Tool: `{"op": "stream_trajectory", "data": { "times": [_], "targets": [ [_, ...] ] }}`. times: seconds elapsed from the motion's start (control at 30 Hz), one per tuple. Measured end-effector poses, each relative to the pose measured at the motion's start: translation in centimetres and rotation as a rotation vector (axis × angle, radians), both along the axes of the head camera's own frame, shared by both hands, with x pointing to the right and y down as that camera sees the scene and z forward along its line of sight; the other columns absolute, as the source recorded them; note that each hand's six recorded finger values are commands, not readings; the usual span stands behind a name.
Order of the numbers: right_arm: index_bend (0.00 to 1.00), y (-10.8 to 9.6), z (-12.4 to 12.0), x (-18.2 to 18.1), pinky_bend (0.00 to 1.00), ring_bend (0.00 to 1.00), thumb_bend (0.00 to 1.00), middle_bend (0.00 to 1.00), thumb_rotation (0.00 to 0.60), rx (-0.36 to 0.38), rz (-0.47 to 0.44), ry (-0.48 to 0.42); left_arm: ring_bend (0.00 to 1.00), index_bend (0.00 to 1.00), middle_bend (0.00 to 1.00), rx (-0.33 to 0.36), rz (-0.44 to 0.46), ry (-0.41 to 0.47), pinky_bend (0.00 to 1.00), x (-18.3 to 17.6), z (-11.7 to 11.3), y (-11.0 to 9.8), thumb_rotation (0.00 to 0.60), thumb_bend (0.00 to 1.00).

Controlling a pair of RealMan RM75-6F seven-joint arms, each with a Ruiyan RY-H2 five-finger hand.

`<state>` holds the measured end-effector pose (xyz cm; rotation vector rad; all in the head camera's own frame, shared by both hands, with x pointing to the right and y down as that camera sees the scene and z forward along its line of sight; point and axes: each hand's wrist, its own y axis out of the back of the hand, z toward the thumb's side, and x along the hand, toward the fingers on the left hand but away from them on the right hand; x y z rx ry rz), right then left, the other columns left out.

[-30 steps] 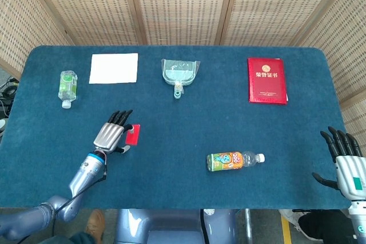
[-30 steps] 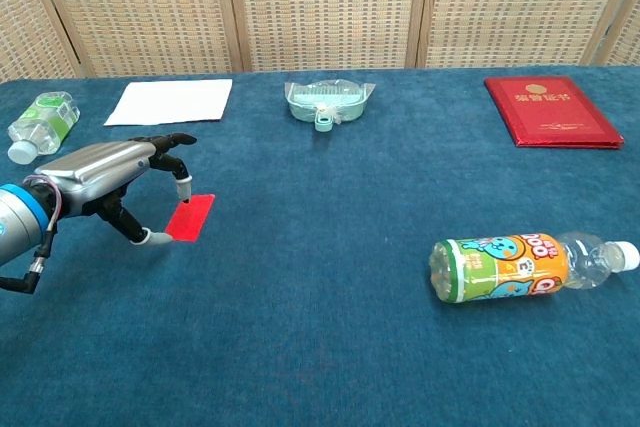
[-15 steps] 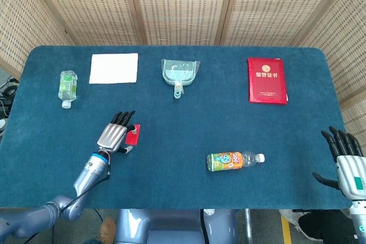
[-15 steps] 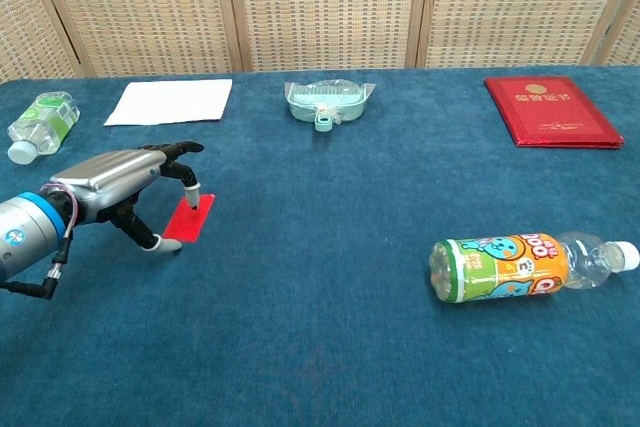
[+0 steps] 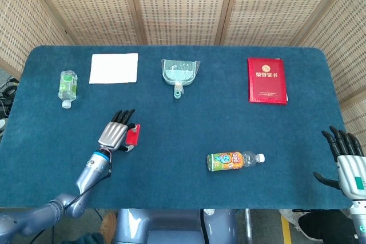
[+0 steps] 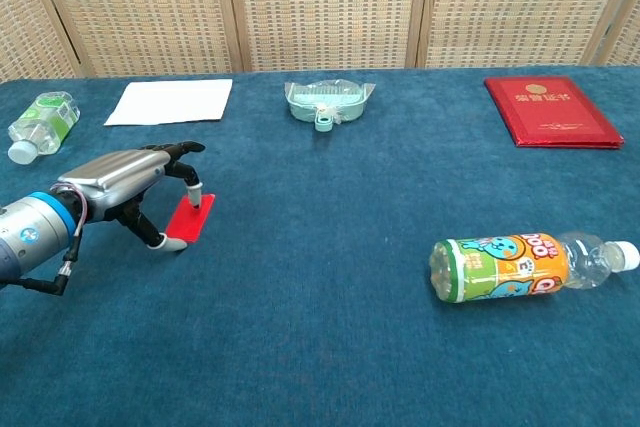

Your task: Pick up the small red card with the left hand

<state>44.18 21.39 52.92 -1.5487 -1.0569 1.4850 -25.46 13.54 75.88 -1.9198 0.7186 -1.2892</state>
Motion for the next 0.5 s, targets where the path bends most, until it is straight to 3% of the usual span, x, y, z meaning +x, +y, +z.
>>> {"op": "stream_trajectory", "data": {
  "times": [0.2,0.5],
  "targets": [
    [0.08,0.0,0.0,0.0,0.00,0.00,0.00,0.00,0.600,-0.002,0.000,0.000,0.00,0.44,0.00,0.029,-0.013,0.001,0.00,0.1,-0.5,-1.7,0.600,0.22],
    [0.08,0.1,-0.1,0.0,0.00,0.00,0.00,0.00,0.600,0.000,0.001,-0.002,0.00,0.43,0.00,0.073,-0.046,0.052,0.00,-0.1,-3.0,-3.6,0.600,0.22]
  ]
}}
